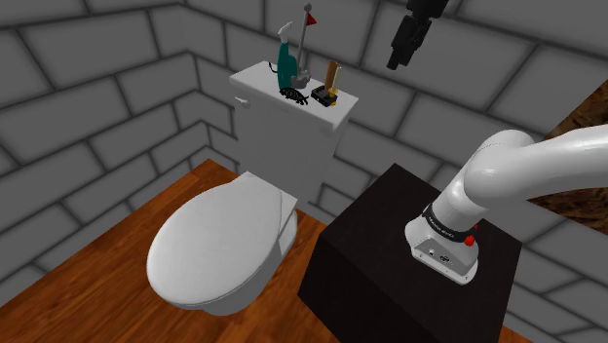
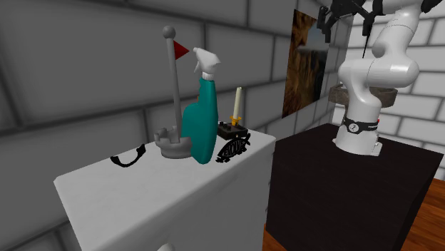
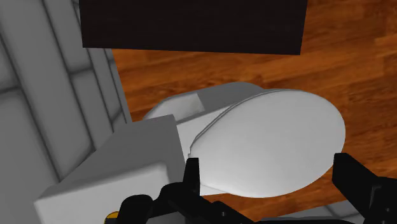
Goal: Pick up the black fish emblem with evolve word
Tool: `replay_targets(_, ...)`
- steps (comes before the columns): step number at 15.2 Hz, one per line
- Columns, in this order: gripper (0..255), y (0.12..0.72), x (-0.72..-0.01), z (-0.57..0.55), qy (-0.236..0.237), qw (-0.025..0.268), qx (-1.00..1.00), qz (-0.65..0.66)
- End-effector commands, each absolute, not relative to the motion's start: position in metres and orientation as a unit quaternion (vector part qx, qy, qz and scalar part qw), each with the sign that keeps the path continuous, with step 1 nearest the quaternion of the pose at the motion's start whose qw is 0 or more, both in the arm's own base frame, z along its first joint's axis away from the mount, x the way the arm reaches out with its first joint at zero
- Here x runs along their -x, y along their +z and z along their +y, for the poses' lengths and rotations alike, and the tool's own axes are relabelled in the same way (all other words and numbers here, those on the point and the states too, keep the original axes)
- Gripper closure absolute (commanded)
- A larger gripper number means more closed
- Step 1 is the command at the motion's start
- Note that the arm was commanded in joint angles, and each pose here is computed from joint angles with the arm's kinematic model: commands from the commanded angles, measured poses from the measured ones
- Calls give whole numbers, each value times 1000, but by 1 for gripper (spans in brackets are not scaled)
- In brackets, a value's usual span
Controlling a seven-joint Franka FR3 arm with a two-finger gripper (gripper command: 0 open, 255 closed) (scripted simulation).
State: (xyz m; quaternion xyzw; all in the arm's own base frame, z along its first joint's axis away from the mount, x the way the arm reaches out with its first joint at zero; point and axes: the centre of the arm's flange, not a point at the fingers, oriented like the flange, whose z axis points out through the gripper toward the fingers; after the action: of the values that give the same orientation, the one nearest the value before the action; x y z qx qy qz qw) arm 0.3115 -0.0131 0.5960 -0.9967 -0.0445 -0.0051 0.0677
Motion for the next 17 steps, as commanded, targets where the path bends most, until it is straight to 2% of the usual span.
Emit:
replay_targets(1, 0, 596, -311, -13, -5, 68, 997, -44)
replay_targets(17, 0, 460, -436, -40, -123, 42, 988, -83)
